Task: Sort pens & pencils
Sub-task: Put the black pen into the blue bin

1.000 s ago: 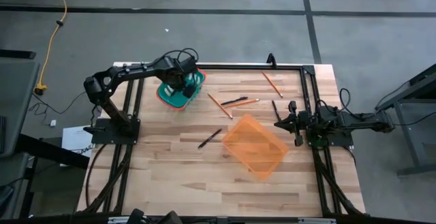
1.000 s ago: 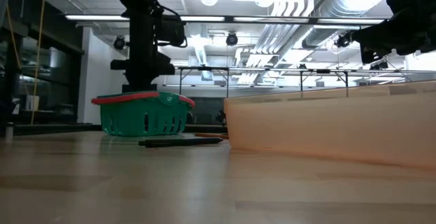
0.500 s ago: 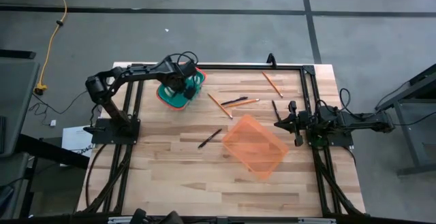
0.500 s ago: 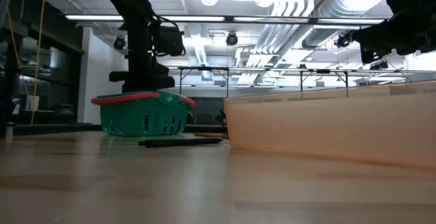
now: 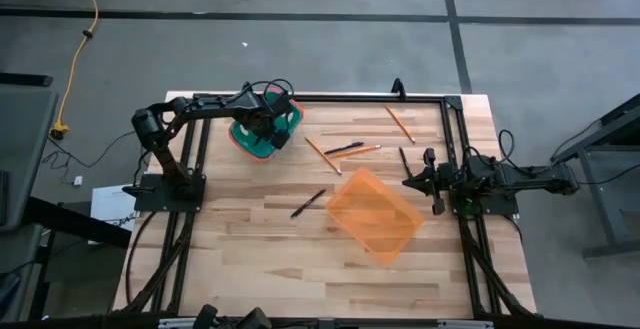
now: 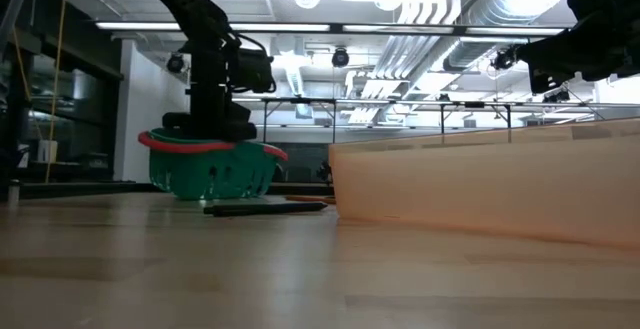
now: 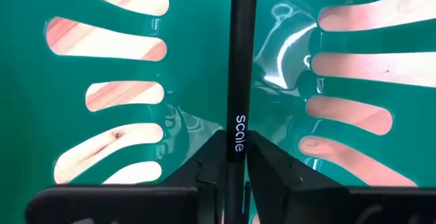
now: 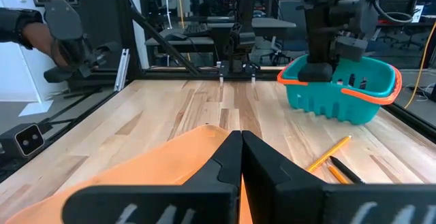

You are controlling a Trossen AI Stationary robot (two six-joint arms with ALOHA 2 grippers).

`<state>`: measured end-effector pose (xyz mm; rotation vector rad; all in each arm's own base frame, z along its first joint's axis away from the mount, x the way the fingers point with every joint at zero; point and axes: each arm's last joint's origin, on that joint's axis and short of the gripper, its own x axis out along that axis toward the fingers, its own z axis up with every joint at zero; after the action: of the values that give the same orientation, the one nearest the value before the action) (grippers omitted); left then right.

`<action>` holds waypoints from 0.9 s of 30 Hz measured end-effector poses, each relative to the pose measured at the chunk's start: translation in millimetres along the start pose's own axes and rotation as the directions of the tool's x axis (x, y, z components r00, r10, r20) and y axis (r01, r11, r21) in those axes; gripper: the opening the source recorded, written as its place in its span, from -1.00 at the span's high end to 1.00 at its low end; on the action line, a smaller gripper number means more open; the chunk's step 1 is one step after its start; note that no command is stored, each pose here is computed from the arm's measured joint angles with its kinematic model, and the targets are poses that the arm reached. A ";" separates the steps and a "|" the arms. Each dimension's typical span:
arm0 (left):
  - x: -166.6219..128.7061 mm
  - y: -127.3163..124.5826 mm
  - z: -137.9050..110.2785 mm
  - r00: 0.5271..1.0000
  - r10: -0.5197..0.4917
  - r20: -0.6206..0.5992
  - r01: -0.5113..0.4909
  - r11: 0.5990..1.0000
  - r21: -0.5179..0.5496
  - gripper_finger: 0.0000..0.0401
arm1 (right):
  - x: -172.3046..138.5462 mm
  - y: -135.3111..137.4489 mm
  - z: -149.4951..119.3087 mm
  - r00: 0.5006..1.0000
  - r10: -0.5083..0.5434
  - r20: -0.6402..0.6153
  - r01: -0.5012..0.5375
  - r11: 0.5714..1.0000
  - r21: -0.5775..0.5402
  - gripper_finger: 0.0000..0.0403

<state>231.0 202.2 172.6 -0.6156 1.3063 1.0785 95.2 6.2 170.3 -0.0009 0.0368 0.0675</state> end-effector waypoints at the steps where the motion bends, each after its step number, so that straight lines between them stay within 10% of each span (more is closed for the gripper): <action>1: 0.0 0.0 0.0 1.000 0.000 0.000 0.000 1.000 0.001 0.69 | 0.0 0.0 0.0 1.000 0.000 0.000 0.000 1.000 0.000 1.00; 11: -9.2 2.1 1.6 1.000 0.006 -0.015 -0.005 0.999 0.041 0.28 | 0.0 0.0 -0.1 1.000 0.000 -0.001 0.000 1.000 0.000 1.00; 27: -97.9 -14.5 17.5 0.993 -0.049 0.107 0.037 0.993 0.111 0.48 | 0.0 0.0 -0.1 1.000 0.000 -0.001 0.000 1.000 0.000 1.00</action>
<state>260.1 184.1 267.0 -0.4939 1.2421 0.9851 95.1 6.2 170.1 -0.0010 0.0380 0.0671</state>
